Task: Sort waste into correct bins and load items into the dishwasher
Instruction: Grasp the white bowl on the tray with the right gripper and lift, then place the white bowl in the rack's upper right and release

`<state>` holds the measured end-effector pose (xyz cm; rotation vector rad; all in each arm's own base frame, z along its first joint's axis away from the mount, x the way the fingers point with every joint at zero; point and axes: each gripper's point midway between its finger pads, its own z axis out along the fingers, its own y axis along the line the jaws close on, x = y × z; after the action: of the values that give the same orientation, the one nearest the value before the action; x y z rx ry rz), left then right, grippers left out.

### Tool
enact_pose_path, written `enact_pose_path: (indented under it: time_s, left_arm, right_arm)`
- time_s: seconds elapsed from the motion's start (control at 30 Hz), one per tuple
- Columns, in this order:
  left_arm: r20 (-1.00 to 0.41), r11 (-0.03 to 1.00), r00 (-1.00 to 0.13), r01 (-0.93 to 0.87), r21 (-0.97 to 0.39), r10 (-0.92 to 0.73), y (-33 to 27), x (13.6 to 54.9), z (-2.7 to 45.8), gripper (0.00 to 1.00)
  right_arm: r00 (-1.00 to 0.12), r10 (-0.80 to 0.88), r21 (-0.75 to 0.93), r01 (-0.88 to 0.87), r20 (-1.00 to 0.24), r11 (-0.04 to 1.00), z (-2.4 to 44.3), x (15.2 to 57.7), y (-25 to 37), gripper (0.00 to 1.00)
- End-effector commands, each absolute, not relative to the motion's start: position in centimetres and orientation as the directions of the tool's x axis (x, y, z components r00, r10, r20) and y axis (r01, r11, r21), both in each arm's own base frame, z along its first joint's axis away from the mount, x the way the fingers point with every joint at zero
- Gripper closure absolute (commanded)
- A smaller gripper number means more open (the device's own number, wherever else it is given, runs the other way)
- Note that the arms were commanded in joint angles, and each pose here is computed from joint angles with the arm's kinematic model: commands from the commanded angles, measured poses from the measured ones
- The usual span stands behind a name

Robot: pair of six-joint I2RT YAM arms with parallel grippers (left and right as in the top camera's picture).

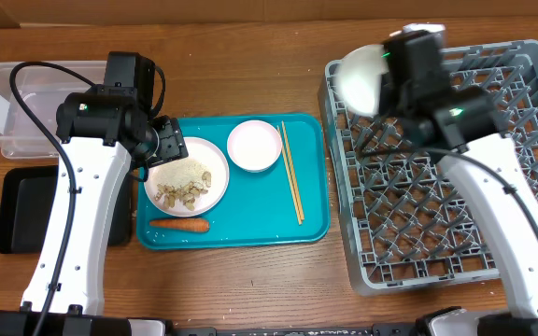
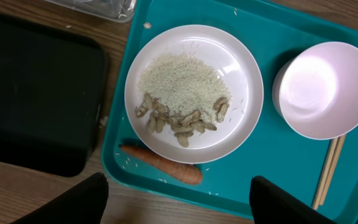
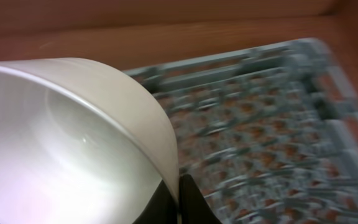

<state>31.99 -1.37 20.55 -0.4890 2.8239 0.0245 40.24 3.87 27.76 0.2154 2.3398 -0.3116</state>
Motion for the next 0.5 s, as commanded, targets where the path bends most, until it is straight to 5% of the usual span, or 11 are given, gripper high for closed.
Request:
enact_pose_path:
  time_s: [0.0, 0.3, 0.47]
  left_arm:
    - [-0.286, 0.937, -0.894, -0.348, -0.042, -0.345, -1.2, 32.1, 21.1, 0.25]
    - [-0.286, 0.936, -0.894, -0.348, -0.043, -0.345, -1.2, 32.2, 21.1, 0.25]
    - [-0.285, 0.936, -0.894, -0.348, -0.043, -0.345, -1.2, 32.1, 21.1, 0.25]
  right_arm:
    - [-0.646, 0.1, -0.303, 0.482, -0.757, 0.822, 28.7, 40.6, -3.5, 0.96]
    - [-0.475, 0.18, -0.348, 0.809, -0.861, 0.474, 29.6, 39.4, -15.2, 0.96]
    - [-0.502, 0.206, -0.413, 0.838, -0.84, 0.357, 26.1, 39.9, -19.1, 0.96]
